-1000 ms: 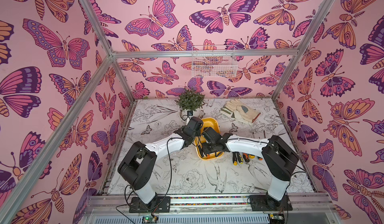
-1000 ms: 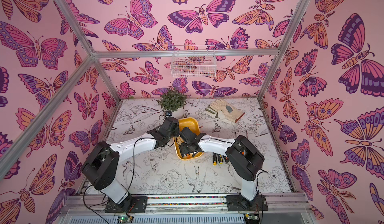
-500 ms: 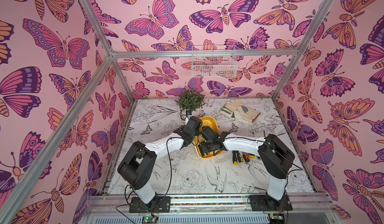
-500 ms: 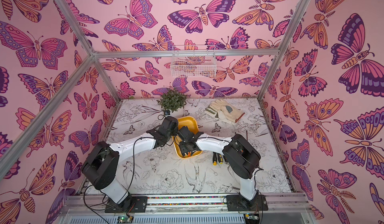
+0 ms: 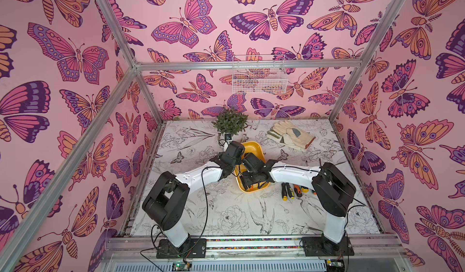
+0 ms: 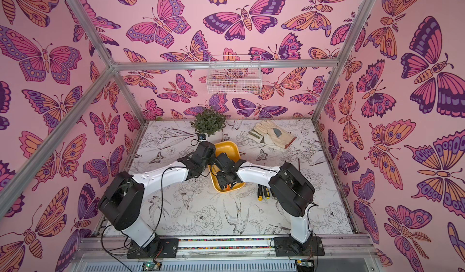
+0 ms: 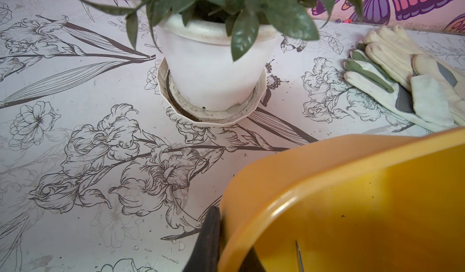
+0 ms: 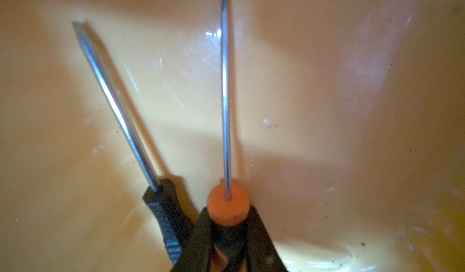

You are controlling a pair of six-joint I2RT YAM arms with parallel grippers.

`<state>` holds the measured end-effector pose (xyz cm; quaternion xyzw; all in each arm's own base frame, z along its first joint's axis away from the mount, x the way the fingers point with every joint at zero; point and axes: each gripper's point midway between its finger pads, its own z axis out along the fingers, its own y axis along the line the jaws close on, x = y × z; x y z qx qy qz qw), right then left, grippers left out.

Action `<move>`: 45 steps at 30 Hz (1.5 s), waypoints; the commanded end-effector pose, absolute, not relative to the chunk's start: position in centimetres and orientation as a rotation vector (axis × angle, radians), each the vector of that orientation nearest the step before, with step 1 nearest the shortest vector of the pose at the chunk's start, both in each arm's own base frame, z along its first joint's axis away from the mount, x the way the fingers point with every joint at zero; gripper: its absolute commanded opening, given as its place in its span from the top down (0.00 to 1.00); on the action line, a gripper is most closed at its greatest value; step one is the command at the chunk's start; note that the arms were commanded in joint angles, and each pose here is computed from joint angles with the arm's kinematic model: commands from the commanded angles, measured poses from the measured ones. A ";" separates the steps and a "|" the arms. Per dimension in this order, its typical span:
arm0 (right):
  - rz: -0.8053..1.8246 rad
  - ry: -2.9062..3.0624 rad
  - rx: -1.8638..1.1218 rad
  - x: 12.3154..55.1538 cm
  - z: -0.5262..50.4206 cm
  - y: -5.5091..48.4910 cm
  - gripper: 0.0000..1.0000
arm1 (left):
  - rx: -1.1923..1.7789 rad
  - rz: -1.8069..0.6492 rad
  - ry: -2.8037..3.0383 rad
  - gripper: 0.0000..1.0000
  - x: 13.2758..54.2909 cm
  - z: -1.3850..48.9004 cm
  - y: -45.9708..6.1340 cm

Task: Take out the screwdriver from the storage box
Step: Pick up the screwdriver from the storage box.

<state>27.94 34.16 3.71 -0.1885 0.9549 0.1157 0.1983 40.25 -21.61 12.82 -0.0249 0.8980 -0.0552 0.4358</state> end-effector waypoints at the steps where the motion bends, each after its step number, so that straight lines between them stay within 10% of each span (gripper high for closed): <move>1: 0.185 2.713 -0.555 27.5 1.3 31.7 1.00 | -0.023 -0.239 2.245 1.00 39.4 13.2 -23.3; 26: 0.270 2.558 -0.574 26.8 11.2 30.2 1.00 | -0.024 -0.239 2.249 1.00 39.5 13.1 -23.3; 45: 0.084 2.605 -0.342 29.0 15.1 14.7 1.00 | -0.023 -0.240 2.249 1.00 39.5 13.1 -23.3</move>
